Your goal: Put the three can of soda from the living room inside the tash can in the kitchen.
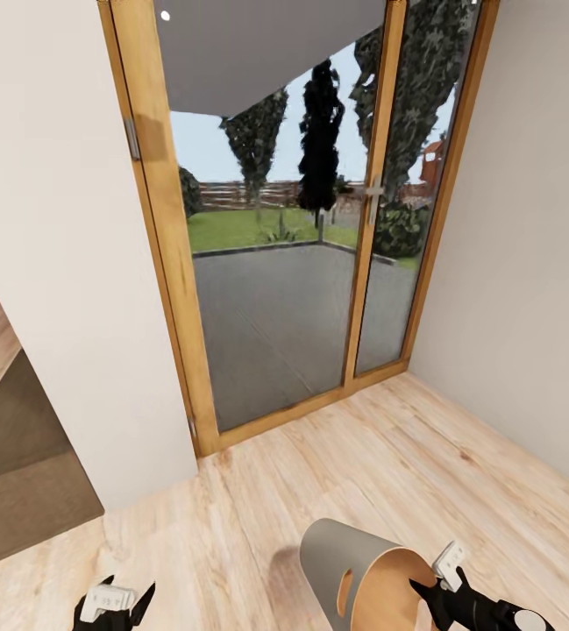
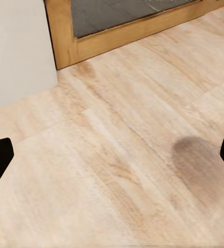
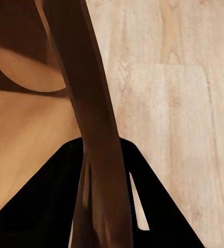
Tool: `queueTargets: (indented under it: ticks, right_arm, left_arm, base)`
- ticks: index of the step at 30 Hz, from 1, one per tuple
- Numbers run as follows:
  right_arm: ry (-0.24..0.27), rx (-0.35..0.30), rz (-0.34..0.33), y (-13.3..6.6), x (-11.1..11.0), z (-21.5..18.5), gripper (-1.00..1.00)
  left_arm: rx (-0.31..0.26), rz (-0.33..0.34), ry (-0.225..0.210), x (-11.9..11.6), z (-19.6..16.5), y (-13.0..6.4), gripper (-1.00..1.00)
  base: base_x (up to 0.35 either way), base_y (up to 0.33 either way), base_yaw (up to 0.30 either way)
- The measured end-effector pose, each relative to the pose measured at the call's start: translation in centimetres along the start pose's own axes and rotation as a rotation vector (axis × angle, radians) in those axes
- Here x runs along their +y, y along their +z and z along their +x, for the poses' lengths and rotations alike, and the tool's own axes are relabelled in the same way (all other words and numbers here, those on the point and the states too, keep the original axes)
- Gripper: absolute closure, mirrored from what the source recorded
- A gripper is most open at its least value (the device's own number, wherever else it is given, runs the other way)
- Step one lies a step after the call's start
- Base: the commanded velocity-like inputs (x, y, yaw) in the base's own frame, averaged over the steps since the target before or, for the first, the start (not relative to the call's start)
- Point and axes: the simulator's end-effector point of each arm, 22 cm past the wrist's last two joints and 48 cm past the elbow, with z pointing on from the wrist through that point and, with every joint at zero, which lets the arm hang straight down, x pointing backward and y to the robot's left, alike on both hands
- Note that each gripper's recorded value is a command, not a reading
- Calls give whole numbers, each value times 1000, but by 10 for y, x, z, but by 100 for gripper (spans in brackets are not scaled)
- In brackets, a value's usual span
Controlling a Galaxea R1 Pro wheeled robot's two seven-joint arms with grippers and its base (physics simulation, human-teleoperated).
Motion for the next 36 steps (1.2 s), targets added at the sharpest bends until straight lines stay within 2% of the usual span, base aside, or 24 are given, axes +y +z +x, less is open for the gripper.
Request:
queueTargets:
  ticks: [2,3,6,17,30,36]
  right_arm:
    - [1,-1,1,-2,-1,-3,100]
    - [3,0,2,-4,0,-4,100]
    - [-1,6,-2,-5,1,-3,100]
    - [4,-1,3,-5,0,-6,100]
    - [0,-8,-4,-2,4,-9,100]
    - [0,-10,-2,-2,4,-11,100]
  left_arm:
    - [-4,14,6,-4,-1,-6,-100]
    - [-2,56,12,-14,5,-15,-100]
    - [-13,72,18,-18,4,-19,-100]
    - [-8,67,7,-16,8,-22,-100]
    - [-2,67,5,-16,10,-22,-100]
    - [-1,67,5,-17,10,-22,-100]
  base:
    - [0,0,0]
    - [0,0,0]
    - [0,0,0]
    - [-36,22,0]
    - [-213,213,162]
    - [-221,226,34]
